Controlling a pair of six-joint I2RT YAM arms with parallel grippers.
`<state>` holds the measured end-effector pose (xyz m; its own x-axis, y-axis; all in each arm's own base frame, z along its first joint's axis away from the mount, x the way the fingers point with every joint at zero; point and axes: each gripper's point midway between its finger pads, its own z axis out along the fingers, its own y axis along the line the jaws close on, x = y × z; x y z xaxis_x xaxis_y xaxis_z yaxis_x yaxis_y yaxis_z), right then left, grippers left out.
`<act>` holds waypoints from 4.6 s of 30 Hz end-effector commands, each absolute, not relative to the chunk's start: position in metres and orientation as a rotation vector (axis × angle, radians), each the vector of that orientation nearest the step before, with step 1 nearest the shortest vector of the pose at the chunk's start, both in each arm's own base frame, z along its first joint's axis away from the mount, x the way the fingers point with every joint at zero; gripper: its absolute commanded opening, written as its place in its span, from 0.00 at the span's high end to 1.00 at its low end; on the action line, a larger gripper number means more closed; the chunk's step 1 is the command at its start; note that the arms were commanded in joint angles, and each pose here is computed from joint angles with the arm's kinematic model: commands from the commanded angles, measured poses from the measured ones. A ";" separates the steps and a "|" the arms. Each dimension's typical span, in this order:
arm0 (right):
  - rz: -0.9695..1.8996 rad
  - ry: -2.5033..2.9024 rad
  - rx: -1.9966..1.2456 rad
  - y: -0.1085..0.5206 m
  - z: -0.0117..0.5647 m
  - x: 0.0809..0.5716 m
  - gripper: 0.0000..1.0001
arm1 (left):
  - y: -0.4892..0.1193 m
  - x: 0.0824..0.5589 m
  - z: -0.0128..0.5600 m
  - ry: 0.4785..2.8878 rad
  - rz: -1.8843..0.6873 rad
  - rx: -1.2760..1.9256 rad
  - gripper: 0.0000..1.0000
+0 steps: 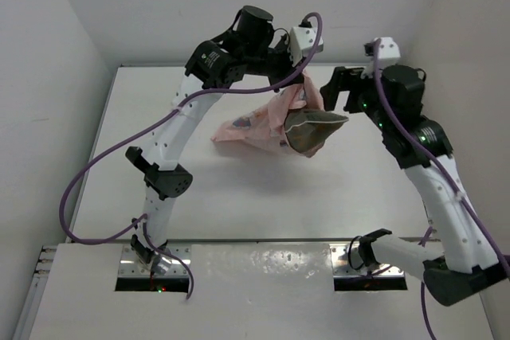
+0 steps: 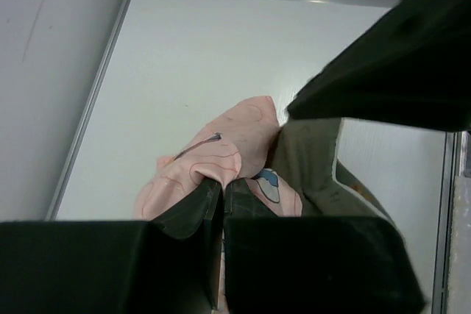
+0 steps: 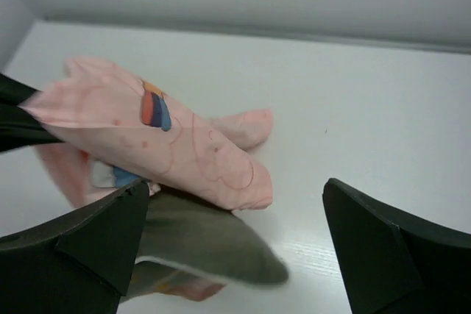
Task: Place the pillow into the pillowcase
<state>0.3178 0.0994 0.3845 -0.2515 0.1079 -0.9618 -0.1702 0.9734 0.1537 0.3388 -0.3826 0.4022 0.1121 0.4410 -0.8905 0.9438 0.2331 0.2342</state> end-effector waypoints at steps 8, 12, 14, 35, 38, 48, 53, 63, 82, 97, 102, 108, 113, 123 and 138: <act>0.528 1.793 -0.631 0.168 0.307 0.326 0.01 | -0.356 0.301 0.489 1.104 -0.498 1.442 1.00; 0.603 1.804 -0.564 0.175 0.279 0.331 0.02 | -0.352 0.305 0.481 1.129 -0.460 1.457 1.00; 0.594 1.805 -0.481 0.167 0.265 0.335 0.05 | -0.353 0.305 0.475 1.133 -0.465 1.481 1.00; 0.612 1.604 -0.280 0.137 0.392 0.289 1.00 | -0.339 0.377 0.408 1.509 -0.227 1.273 0.98; 0.627 1.609 -0.270 0.139 0.392 0.295 1.00 | -0.351 0.359 0.388 1.526 -0.357 1.349 0.76; 0.691 1.631 -0.291 0.149 0.379 0.295 1.00 | -0.355 0.349 0.266 1.691 -0.418 1.549 0.38; 0.702 1.631 -0.290 0.149 0.378 0.289 1.00 | -0.340 0.376 0.218 1.762 -0.219 1.545 0.37; 0.703 1.656 -0.277 0.149 0.367 0.293 1.00 | -0.345 0.325 0.180 1.836 -0.499 1.684 0.61; 0.634 1.709 -0.086 0.122 0.390 0.302 1.00 | -0.224 0.388 0.460 1.625 0.344 0.981 1.00; 0.901 1.440 -0.240 0.177 0.497 0.280 1.00 | -0.211 0.346 0.553 1.424 0.235 0.836 1.00; 0.791 1.453 -0.195 0.161 0.491 0.282 1.00 | -0.199 0.365 0.536 1.470 0.427 0.862 1.00; 0.643 1.622 -0.143 0.137 0.465 0.297 1.00 | -0.198 0.378 0.543 1.459 0.479 0.772 1.00; 0.636 1.527 -0.150 0.130 0.482 0.282 1.00 | -0.190 0.369 0.558 1.442 0.453 0.720 1.00; 0.735 1.683 -0.156 0.151 0.424 0.295 1.00 | -0.199 0.376 0.533 1.496 0.451 0.779 1.00; 0.864 1.699 -0.352 0.249 0.431 0.301 1.00 | -0.243 0.392 0.508 1.548 0.202 0.672 1.00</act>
<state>0.3018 0.2335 0.3891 -0.4151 0.1843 -0.8909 -0.5733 0.7074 0.4134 0.3999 -0.2324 0.4743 -0.0343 0.7097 -0.7036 0.2842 0.6819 0.6740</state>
